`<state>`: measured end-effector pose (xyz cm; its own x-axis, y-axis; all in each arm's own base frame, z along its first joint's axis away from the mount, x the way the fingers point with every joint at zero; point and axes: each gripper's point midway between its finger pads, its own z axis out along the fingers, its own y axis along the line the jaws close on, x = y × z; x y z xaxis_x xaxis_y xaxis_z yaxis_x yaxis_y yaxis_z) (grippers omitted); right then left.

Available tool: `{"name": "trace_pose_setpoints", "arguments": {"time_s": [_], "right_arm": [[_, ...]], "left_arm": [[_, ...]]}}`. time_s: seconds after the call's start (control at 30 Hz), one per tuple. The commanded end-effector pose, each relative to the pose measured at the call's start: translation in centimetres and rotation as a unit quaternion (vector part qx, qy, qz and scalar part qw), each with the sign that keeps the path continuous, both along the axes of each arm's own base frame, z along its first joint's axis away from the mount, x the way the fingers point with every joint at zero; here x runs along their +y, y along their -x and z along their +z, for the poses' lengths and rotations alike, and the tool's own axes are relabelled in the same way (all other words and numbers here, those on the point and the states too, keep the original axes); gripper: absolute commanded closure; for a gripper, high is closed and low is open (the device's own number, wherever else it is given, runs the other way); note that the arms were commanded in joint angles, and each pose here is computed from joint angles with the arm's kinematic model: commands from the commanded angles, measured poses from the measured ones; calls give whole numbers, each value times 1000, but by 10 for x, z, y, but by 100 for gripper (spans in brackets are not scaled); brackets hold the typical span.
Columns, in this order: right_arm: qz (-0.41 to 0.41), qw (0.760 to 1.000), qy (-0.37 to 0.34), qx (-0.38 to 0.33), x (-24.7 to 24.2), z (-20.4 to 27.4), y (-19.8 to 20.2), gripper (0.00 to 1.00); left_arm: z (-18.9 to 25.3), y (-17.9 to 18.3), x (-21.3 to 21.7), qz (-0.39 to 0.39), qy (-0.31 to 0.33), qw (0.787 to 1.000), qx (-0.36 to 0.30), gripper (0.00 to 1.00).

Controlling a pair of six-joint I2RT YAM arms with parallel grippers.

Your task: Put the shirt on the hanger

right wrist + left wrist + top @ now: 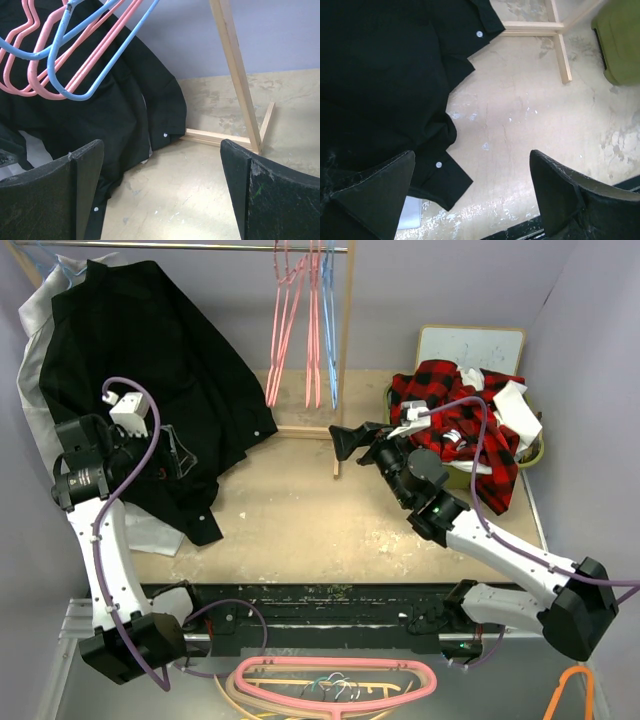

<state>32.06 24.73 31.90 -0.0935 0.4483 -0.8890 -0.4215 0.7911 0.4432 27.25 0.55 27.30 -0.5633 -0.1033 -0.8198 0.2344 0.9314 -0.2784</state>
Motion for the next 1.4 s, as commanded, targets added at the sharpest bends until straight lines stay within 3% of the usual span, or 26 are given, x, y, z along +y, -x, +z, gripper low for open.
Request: {"name": "trace_pose_setpoints", "arguments": {"time_s": [0.0, 0.17, 0.33, 0.4, 0.47, 0.6, 0.7, 0.83, 0.97, 1.13, 1.23, 1.37], "right_arm": [[-1, 999, -19, -39, 0, 28, -1, 0], [3, 999, -22, -47, 0, 36, 1, 0], [-14, 998, -24, -55, -9, 43, 1, 0], [-82, 995, -40, -27, -37, 42, -12, 0], [-119, 992, -46, 2, -75, 41, -35, 0], [-244, 968, 24, 48, -140, 54, -61, 0], [-329, 941, 62, 50, -181, 78, -54, 0], [-445, 882, 115, 108, -229, 78, -38, 1], [-469, 854, 99, 200, -234, 36, -31, 6], [-511, 808, 112, 271, -246, -15, -31, 2], [-491, 812, 89, 304, -253, -33, -45, 0], [-467, 816, 73, 332, -248, -50, -46, 2]], "left_arm": [[26, -9, 15, 64, 0, 998, -23, 1], [33, -11, 16, 62, -6, 998, -33, 1], [35, -11, 3, 3, -3, 999, -49, 1], [35, -12, 2, -16, -11, 998, -54, 1], [29, -20, 19, 23, -48, 998, -45, 1], [15, -38, 50, 85, -130, 988, -14, 1], [21, -49, 35, 56, -130, 990, -13, 1], [41, -61, 24, 36, -108, 993, -25, 1], [54, -66, 31, 78, -90, 993, -13, 1], [52, -60, -7, -17, -27, 999, -12, 1], [54, -52, -23, -65, -8, 998, -18, 1], [53, -51, -20, -64, -21, 998, -17, 1]]}}
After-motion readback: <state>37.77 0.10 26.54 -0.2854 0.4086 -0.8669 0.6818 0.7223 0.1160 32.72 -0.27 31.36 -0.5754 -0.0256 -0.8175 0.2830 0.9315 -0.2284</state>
